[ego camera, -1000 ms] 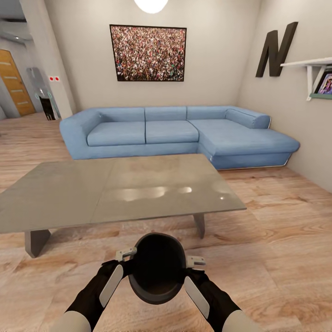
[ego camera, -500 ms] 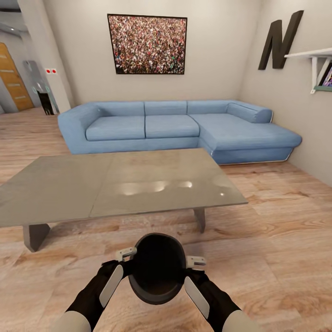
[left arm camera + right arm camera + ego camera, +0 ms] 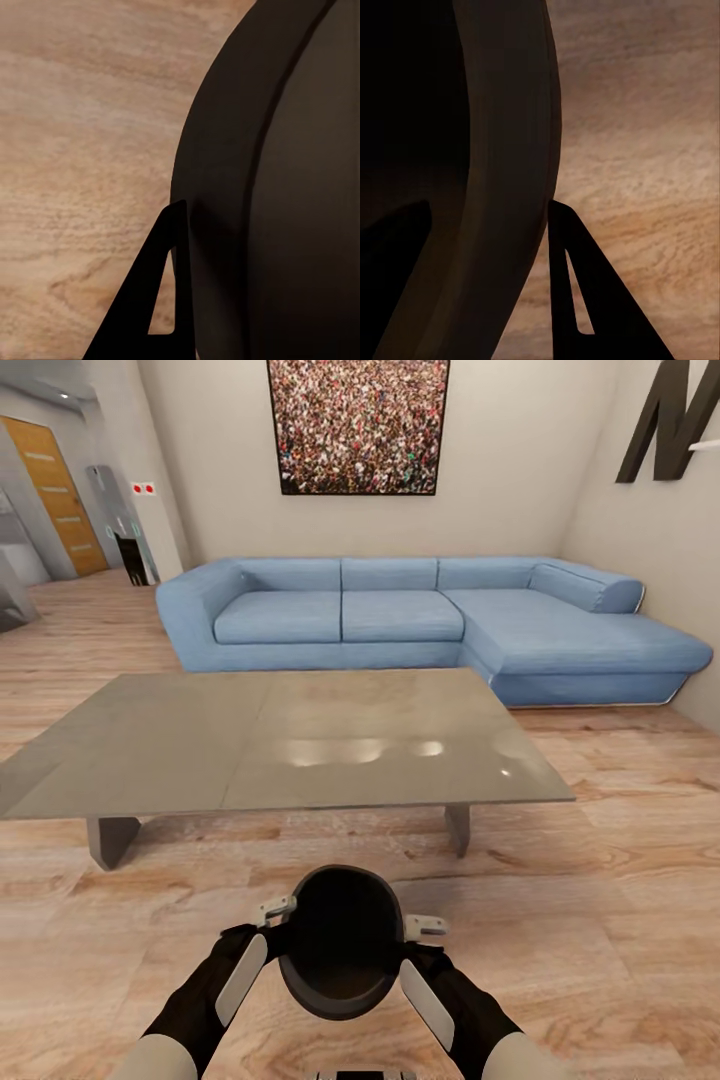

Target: Place each of the two pumpkins and all three candles from the living room inside a cabinet in the living room (use any cabinet), then make sure every cabinet is closed, and position the cauldron so it is next to a table in the living room.

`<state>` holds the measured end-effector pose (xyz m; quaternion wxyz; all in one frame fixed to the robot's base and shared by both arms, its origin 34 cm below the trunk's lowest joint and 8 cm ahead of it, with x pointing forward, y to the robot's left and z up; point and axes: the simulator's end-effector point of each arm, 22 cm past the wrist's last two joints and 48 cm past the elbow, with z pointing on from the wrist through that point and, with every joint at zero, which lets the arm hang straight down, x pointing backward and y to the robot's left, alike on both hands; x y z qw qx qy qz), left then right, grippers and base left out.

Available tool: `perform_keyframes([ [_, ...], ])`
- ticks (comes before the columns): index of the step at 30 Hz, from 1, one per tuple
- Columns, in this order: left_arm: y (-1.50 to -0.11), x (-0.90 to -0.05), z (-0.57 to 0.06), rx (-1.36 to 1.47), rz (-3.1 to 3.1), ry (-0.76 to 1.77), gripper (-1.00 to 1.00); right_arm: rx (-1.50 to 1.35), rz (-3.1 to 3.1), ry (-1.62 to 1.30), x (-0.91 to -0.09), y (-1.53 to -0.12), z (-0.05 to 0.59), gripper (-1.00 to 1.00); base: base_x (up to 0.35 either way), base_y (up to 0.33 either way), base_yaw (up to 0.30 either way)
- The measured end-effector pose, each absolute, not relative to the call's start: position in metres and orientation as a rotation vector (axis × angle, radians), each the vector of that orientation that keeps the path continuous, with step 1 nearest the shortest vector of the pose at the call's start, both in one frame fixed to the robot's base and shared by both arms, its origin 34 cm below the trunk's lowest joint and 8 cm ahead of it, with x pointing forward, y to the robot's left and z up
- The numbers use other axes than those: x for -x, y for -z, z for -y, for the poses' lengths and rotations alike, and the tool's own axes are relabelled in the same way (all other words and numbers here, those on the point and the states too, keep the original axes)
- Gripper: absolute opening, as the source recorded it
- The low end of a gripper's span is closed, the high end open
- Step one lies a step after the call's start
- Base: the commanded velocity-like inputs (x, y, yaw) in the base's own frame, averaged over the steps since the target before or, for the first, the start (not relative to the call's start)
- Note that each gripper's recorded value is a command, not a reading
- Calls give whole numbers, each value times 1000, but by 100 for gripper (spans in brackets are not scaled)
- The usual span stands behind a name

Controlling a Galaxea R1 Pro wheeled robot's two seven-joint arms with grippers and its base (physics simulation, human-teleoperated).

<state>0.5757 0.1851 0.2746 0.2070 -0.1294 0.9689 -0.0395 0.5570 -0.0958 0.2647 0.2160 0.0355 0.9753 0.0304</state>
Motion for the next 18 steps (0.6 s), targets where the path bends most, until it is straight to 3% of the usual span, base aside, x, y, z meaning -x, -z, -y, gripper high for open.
perform_keyframes([
  [18, -264, -572, -185, 363, -2716, 106, -100, -98, -2721, -84, -553, -254, 96, -100, 0, 0, 16],
])
